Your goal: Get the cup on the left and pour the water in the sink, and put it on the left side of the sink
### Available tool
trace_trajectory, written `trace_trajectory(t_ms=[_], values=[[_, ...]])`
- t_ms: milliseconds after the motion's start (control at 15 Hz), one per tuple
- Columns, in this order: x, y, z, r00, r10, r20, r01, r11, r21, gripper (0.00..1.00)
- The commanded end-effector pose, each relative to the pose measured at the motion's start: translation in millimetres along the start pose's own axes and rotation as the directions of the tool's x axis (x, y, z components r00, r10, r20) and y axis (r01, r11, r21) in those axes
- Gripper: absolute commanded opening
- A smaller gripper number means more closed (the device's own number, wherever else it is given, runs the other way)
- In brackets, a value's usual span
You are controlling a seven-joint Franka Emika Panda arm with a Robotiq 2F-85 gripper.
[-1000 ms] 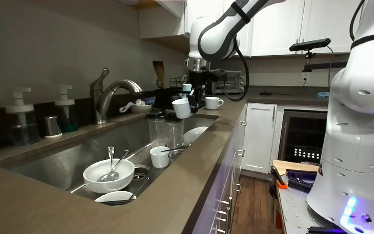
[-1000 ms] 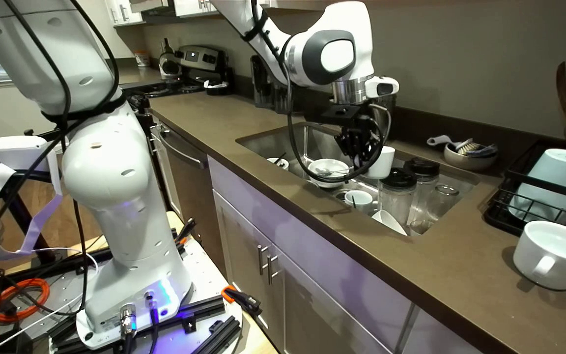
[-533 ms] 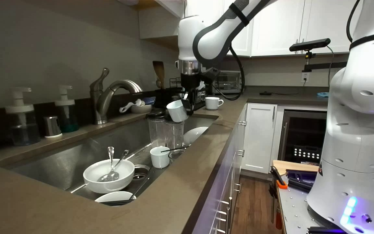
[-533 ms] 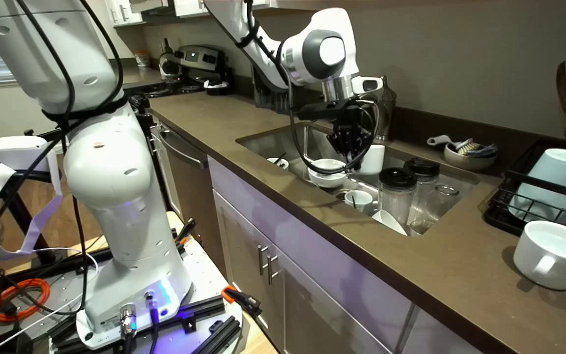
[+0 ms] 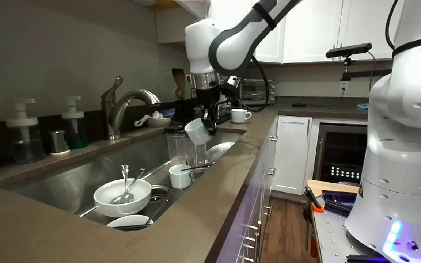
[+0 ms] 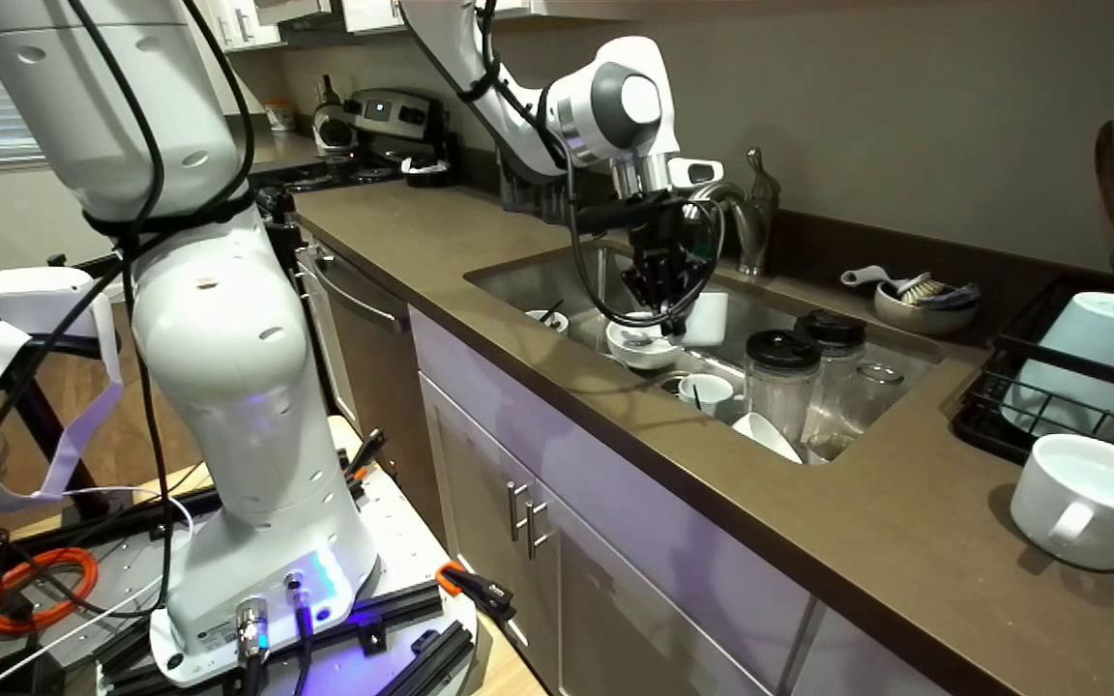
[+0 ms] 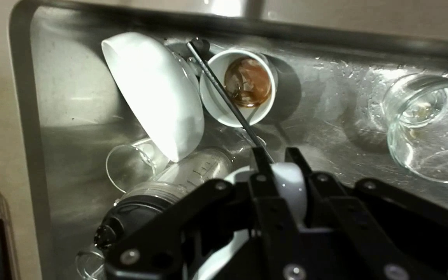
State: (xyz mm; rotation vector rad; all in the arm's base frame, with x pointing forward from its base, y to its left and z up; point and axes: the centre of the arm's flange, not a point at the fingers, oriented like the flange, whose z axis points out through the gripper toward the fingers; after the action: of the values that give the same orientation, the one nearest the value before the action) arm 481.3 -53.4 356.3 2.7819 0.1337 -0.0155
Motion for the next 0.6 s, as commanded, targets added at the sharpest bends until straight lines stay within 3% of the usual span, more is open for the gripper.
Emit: trace_trajectory(t_ms=[0, 533], values=[[10, -9, -16, 0.999, -0.033, 0.027, 0.035, 0.998, -0.053, 0.08], [6, -31, -21, 0.981, -0.173, 0.085, 0.184, 0.969, -0.161, 0.07]])
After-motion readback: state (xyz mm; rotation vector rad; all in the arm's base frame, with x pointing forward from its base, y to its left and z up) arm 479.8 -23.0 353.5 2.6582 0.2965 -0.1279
